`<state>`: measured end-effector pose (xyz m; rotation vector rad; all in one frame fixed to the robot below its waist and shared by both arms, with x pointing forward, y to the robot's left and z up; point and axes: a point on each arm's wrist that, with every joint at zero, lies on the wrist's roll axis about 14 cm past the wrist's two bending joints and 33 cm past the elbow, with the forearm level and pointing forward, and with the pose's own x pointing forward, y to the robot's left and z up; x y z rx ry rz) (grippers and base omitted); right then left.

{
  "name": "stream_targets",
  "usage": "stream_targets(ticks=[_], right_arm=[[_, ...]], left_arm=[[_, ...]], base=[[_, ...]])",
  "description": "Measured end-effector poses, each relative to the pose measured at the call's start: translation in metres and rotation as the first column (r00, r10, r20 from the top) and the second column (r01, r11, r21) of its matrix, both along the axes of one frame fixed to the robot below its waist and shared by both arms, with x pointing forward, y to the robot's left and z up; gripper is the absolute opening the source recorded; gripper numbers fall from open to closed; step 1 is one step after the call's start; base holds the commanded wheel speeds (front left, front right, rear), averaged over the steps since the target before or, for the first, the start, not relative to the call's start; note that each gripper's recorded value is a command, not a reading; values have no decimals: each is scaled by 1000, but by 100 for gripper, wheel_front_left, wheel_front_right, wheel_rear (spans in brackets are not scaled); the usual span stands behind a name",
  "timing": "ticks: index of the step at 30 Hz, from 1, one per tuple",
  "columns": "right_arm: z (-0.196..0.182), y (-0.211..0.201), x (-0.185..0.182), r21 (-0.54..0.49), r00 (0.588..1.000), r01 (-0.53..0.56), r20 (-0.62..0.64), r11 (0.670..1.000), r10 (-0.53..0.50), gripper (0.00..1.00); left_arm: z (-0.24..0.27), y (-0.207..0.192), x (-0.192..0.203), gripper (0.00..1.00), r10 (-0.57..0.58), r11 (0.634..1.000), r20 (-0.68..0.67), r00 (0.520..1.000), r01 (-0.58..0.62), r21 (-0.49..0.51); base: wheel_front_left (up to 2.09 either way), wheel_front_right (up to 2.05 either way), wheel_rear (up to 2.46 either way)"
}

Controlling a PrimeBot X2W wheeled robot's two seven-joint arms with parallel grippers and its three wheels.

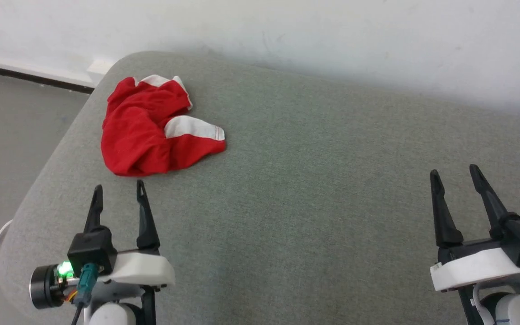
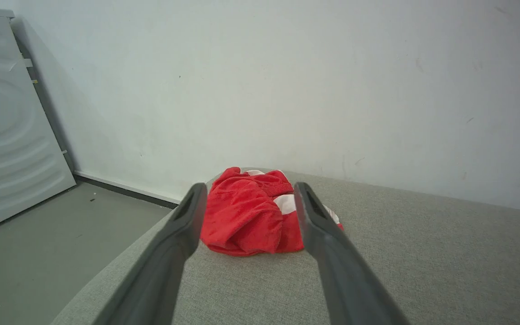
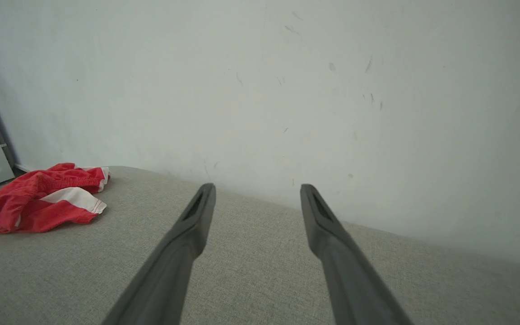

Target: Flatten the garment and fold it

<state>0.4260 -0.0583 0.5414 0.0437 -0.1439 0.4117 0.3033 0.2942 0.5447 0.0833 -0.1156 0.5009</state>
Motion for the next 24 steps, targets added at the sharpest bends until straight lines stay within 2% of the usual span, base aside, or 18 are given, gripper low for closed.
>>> stream_targets(ticks=[8,14,20,24], right_arm=[[-4,13,6,7,999,-33,6,999,33,100],[-15,17,14,-5,999,-41,-2,999,41,100],[-20,13,31,-11,1000,-20,16,1000,20,100],[-27,9,43,-6,1000,-1,16,1000,1,100]], left_arm=[[17,29,8,100,50,999,52,997,-51,13],[35,66,34,100,60,994,58,997,-65,83],[30,90,78,100,6,995,-29,1000,-3,102],[23,101,114,100,-48,991,-165,985,68,115]], base=[[0,0,0],[0,0,0],[0,0,0],[0,0,0]])
